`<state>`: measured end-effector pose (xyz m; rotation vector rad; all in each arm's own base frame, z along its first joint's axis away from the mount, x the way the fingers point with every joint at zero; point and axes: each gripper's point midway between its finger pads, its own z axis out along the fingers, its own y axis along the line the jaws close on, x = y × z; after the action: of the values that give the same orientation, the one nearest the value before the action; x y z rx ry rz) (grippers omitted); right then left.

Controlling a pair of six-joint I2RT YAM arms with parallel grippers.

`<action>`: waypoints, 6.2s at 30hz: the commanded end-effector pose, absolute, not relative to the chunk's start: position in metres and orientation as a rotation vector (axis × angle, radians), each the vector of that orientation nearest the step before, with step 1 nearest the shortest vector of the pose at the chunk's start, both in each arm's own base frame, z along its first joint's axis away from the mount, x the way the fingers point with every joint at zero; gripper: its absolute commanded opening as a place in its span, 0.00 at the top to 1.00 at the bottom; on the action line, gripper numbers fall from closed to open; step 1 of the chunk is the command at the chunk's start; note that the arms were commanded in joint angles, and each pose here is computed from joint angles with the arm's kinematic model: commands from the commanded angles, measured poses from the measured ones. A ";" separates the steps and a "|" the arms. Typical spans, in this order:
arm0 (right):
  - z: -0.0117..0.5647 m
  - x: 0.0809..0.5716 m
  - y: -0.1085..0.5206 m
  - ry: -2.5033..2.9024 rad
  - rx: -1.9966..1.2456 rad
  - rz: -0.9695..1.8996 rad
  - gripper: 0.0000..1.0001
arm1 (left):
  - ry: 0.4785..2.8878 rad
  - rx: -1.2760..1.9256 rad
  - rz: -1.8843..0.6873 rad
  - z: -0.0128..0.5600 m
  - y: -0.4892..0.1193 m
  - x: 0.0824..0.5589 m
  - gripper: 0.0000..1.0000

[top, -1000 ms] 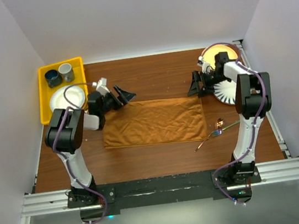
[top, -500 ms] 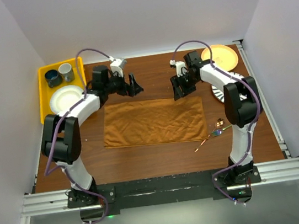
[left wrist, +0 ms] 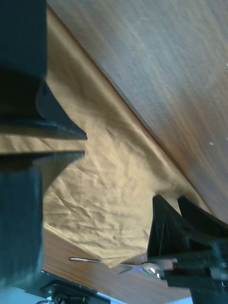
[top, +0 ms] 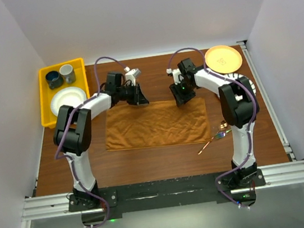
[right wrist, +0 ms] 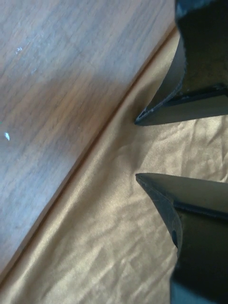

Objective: Fold the napkin into a case and place the utensils inside
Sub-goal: Smooth out the rectangle-folded napkin at the center of the board.

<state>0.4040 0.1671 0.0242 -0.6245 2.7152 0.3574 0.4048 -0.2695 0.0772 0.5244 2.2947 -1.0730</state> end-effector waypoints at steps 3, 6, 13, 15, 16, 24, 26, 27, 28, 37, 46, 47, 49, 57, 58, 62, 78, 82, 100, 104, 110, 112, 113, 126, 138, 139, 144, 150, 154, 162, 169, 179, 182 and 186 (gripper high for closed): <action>0.006 0.405 0.149 2.746 -0.643 0.215 0.53 | 2.167 0.546 -1.273 0.097 -0.294 0.412 1.00; 0.003 0.404 0.148 2.748 -0.661 0.198 0.53 | 2.156 0.482 -1.294 0.093 -0.296 0.415 1.00; -0.001 0.402 0.146 2.750 -0.691 0.190 0.52 | 1.950 0.355 -1.262 0.104 -0.282 0.428 0.57; -0.002 0.400 0.147 2.756 -0.695 0.205 0.52 | 1.852 0.357 -1.241 0.114 -0.280 0.425 0.36; -0.002 0.401 0.147 2.752 -0.694 0.207 0.51 | 1.834 0.350 -1.230 0.115 -0.278 0.424 0.29; 0.001 0.398 0.149 2.753 -0.729 0.214 0.49 | 1.895 0.299 -1.172 0.131 -0.267 0.418 0.00; 0.001 0.398 0.147 2.754 -0.737 0.203 0.48 | 1.844 0.319 -1.303 0.141 -0.277 0.405 0.00; 0.000 0.397 0.147 2.755 -0.741 0.203 0.48 | 1.832 0.234 -1.392 0.149 -0.279 0.400 0.00; 0.000 0.397 0.146 2.755 -0.746 0.202 0.48 | 1.792 0.200 -1.430 0.154 -0.280 0.396 0.00; 0.003 0.397 0.147 2.753 -0.757 0.203 0.47 | 1.586 -0.121 -1.477 0.172 -0.280 0.406 0.00; 0.005 0.399 0.150 2.752 -0.759 0.221 0.46 | 1.678 -0.451 -1.380 0.134 -0.283 0.430 0.00; 0.005 0.399 0.150 2.753 -0.761 0.221 0.46 | 1.664 -0.452 -1.391 0.135 -0.285 0.431 0.00; 0.005 0.398 0.150 2.756 -0.760 0.223 0.46 | 1.652 -0.436 -1.387 0.131 -0.288 0.435 0.00; 0.005 0.397 0.149 2.757 -0.763 0.223 0.46 | 1.573 -0.275 -1.176 0.132 -0.292 0.452 0.00; 0.004 0.396 0.150 2.756 -0.765 0.225 0.46 | 1.565 -0.259 -1.150 0.135 -0.293 0.453 0.00; 0.003 0.395 0.150 2.760 -0.768 0.227 0.46 | 1.552 -0.152 -0.974 0.131 -0.301 0.454 0.00; 0.000 0.394 0.149 2.765 -0.777 0.221 0.45 | 1.721 -0.029 -0.664 0.094 -0.312 0.462 0.00; -0.001 0.394 0.148 2.766 -0.778 0.223 0.45 | 1.770 -0.125 -0.722 0.085 -0.307 0.454 0.00; -0.007 0.391 0.148 2.781 -0.784 0.221 0.44 | 1.795 -0.468 -0.876 0.040 -0.233 0.452 0.00; -0.007 0.392 0.147 2.779 -0.788 0.216 0.44 | 1.754 -0.490 -0.889 0.043 -0.219 0.452 0.00; -0.008 0.391 0.146 2.784 -0.795 0.210 0.44 | 1.757 -0.518 -0.875 0.039 -0.199 0.453 0.00; -0.010 0.390 0.145 2.789 -0.794 0.210 0.44 | 1.754 -0.521 -0.872 0.040 -0.194 0.454 0.00; -0.009 0.390 0.145 2.787 -0.795 0.206 0.45 | 1.751 -0.518 -0.868 0.041 -0.192 0.454 0.00; -0.011 0.390 0.144 2.790 -0.800 0.200 0.44 | 1.712 -0.528 -0.786 0.055 -0.152 0.466 0.00; 0.043 0.412 0.171 2.672 -0.802 0.347 0.26 | 1.672 0.075 -0.715 0.169 -0.215 0.492 0.00; 0.049 0.414 0.172 2.654 -0.811 0.349 0.22 | 1.703 0.127 -0.691 0.170 -0.217 0.495 0.00; 0.074 0.427 0.167 2.601 -0.844 0.285 0.16 | 1.898 0.488 -0.396 0.170 -0.230 0.489 0.00; 0.084 0.429 0.160 2.568 -0.851 0.223 0.20 | 2.011 0.750 -0.311 0.163 -0.210 0.446 0.00; 0.086 0.424 0.151 2.584 -0.840 0.176 0.27 | 2.108 0.738 -0.352 0.152 -0.174 0.429 0.02; 0.084 0.400 0.142 2.640 -0.943 0.178 0.39 | 2.081 1.299 -0.290 0.136 -0.138 0.352 0.44; 0.070 0.377 0.152 2.702 -0.964 0.301 0.45 | 2.292 1.417 -0.361 0.085 -0.093 0.293 0.63; 0.072 0.315 0.185 2.568 -1.310 0.431 0.58 | 2.091 1.579 -0.552 0.071 -0.050 0.257 0.55; 0.066 0.299 0.175 2.575 -1.360 0.383 0.58 | 2.052 1.586 -0.598 0.062 -0.042 0.251 0.54; 0.042 0.292 0.169 2.613 -1.357 0.303 0.58 | 2.046 1.571 -0.523 0.052 -0.036 0.261 0.54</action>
<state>0.2906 0.1755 0.0548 -1.3285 2.6320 0.3763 0.2576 -0.0297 0.0564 1.5196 2.1667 -0.5109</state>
